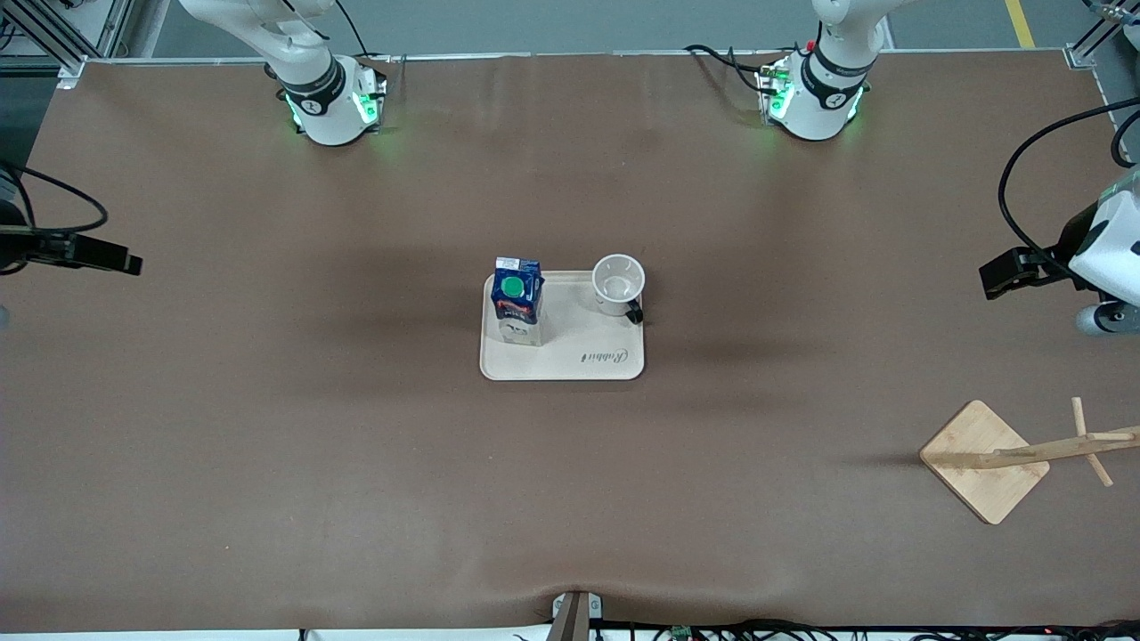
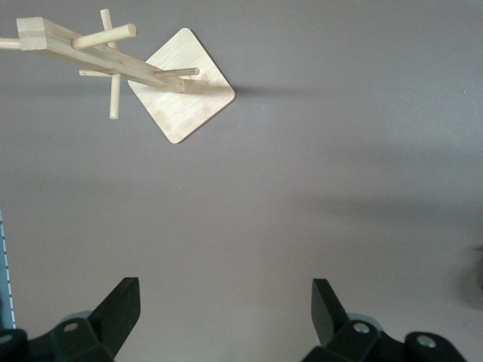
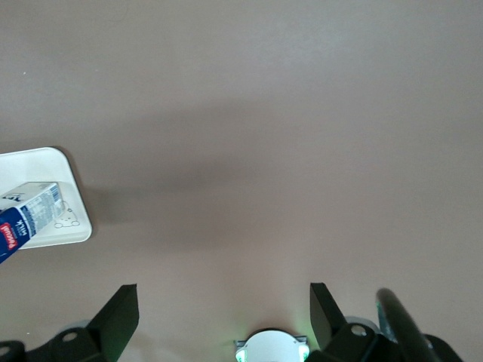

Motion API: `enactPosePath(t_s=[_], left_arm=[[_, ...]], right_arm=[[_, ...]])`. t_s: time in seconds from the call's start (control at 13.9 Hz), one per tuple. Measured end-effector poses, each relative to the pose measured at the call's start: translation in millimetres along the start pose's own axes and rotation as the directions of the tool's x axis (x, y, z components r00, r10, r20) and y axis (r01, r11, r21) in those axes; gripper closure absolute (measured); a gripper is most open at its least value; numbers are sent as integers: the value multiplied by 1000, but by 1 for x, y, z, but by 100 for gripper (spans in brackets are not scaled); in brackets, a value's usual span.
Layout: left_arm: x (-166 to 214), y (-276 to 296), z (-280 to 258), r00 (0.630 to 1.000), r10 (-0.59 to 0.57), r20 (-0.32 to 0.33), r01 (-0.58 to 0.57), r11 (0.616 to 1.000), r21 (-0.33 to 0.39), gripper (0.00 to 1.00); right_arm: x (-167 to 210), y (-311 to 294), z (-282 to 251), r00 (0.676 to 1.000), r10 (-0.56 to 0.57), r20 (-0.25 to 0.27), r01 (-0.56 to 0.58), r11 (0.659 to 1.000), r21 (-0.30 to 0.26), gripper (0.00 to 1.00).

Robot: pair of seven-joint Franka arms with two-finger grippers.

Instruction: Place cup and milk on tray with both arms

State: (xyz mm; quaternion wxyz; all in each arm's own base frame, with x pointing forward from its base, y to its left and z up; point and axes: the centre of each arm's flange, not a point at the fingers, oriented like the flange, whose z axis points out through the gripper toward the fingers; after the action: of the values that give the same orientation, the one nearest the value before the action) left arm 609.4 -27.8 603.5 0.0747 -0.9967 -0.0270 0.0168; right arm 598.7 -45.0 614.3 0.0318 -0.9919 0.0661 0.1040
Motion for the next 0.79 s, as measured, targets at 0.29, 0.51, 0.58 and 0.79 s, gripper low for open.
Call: enactPosePath(t_s=[0.29,0.51,0.58,0.79], left_arm=[[0,0,0,1000,1,1,-1,1000,0,0],[0,1,0,1000,2,0,-2,1000,0,0],[0,1,0,1000,2,0,-2,1000,0,0],[-1,1,0,1000,2,1,-2,1000,0,0]], right_arm=[[-50,23,-9,991,-68,-119,63,997,-46,0],[-85,24,-13,983,-88,-158,82,996,-46,0],[-89,17,-20,979,-104,-178,96,994,-56,0],[-92,4,-25,974,-128,-188,118,991,-65,0]])
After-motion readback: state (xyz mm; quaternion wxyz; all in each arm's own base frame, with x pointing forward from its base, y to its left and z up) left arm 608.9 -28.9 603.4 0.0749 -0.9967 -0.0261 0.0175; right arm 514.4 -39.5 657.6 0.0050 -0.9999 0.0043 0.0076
